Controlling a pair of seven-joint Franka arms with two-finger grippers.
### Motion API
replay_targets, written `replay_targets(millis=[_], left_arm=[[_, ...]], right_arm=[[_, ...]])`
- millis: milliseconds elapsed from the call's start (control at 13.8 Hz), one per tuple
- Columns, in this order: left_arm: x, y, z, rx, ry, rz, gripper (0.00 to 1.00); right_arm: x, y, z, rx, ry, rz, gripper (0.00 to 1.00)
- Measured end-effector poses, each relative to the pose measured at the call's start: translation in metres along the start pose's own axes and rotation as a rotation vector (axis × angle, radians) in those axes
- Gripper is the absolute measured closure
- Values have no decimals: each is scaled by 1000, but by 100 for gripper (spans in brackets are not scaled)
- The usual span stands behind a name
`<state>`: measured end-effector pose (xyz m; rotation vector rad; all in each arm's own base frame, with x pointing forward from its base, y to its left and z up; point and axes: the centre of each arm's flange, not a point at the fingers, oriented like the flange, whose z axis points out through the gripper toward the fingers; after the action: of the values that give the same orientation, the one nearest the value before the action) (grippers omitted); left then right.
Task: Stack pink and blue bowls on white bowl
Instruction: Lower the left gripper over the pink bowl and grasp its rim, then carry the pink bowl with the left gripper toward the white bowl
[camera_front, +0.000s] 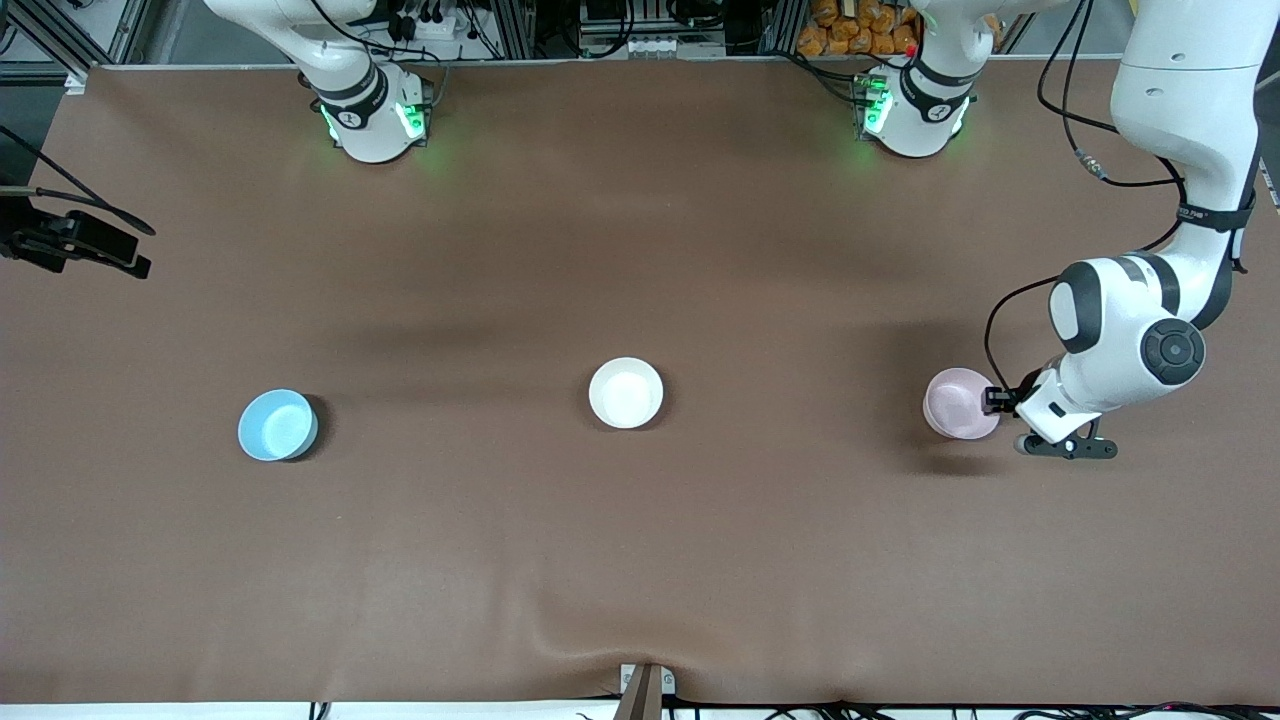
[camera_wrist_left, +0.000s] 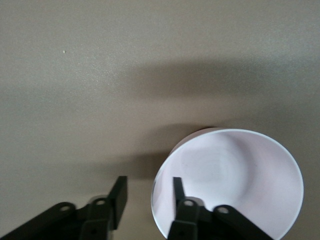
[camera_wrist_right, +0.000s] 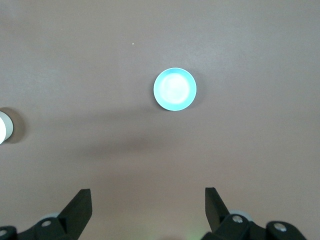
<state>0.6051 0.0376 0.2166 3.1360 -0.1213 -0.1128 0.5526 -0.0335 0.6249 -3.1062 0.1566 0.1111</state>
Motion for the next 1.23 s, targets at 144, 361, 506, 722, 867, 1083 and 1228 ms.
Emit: replay_targets(millis=[144,361,506,722,867,1083,1228], left_arm=[[0,1,1,-1,-1,1,78],[0,2,2,-2,-3,3,86],[2,6,-2,-4,4,9,97],[7,15,-13,-48,-10,-11,97],[17,21,-40,-90,-49,-22,97],[37,41,-101,-142,-56,-20,97],[46,70,-131,-157,-52,-38,97]], right_arm=[[0,0,0,0,0,0,0],[0,0,0,0,0,0,0],[0,0,0,0,0,0,0],[0,0,0,-1,2,0,0],[1,0,0,-4,5,0,0],[2,-6,4,-17,-8,-14,0],[9,-12,17,-21,-33,-23,0]])
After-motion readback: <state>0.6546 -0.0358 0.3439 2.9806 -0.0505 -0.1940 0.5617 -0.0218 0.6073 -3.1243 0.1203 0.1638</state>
